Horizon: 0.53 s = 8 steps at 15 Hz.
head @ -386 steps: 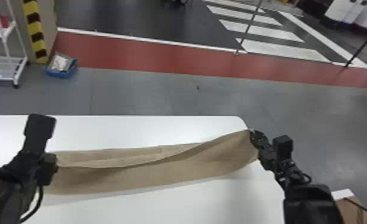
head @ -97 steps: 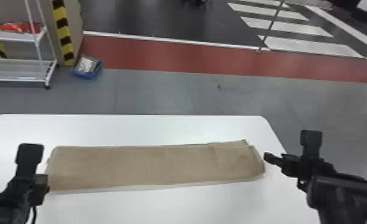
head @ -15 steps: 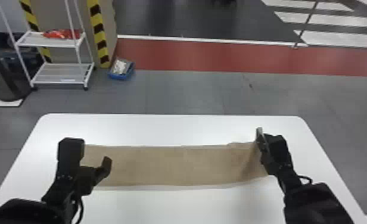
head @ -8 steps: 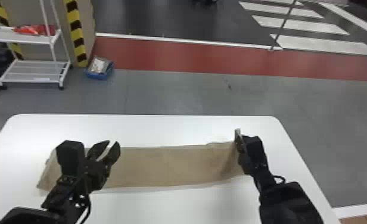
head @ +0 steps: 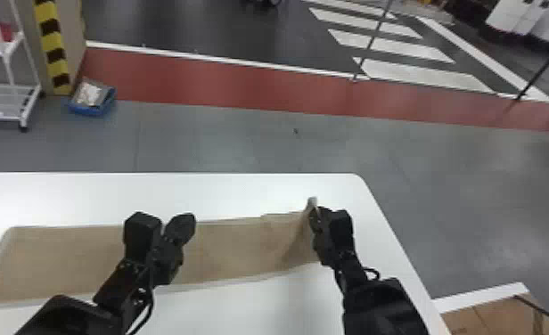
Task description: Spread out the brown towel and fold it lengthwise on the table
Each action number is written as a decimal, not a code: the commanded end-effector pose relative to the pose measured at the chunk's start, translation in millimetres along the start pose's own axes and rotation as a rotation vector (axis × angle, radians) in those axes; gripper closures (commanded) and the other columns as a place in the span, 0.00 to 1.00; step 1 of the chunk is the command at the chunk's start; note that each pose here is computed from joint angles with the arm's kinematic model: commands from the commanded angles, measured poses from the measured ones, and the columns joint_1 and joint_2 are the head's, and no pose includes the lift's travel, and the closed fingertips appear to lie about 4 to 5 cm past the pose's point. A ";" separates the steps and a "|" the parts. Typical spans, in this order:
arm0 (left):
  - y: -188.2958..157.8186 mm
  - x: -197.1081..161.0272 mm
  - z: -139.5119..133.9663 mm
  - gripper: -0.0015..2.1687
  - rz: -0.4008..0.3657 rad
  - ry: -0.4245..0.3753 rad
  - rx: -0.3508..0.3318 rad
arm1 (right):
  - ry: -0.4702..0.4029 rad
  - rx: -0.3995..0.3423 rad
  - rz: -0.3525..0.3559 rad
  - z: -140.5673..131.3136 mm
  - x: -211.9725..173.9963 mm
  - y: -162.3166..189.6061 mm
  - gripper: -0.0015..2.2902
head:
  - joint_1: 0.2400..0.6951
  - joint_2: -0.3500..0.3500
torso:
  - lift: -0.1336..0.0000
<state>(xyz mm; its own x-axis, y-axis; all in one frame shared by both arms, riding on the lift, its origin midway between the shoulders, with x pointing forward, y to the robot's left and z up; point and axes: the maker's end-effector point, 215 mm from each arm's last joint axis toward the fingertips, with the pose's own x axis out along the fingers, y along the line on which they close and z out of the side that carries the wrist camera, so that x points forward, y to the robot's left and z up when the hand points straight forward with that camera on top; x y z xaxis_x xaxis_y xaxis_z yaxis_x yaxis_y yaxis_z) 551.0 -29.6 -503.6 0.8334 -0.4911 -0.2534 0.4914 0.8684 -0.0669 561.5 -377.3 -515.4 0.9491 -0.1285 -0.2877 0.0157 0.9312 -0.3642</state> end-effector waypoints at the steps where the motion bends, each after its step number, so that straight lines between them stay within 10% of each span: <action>1: 5.6 4.3 -14.3 0.58 -0.003 0.017 0.074 | -0.014 0.009 0.003 1.9 -3.5 0.9 0.44 | 1.00 0.00 | 1.00; 8: 14.1 -0.1 -75.5 0.58 0.014 0.216 0.247 | -0.039 0.038 0.006 7.2 -6.8 -6.7 0.44 | 1.00 0.00 | 1.00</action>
<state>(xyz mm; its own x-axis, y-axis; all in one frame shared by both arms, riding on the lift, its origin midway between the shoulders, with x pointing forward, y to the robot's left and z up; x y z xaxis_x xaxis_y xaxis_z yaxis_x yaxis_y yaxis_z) 545.1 -15.8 -559.4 0.8009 -0.4527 -0.3918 0.5425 0.8256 0.1550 556.8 -379.9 -507.1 0.9586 -0.1115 -0.2619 0.0199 0.9441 -0.3291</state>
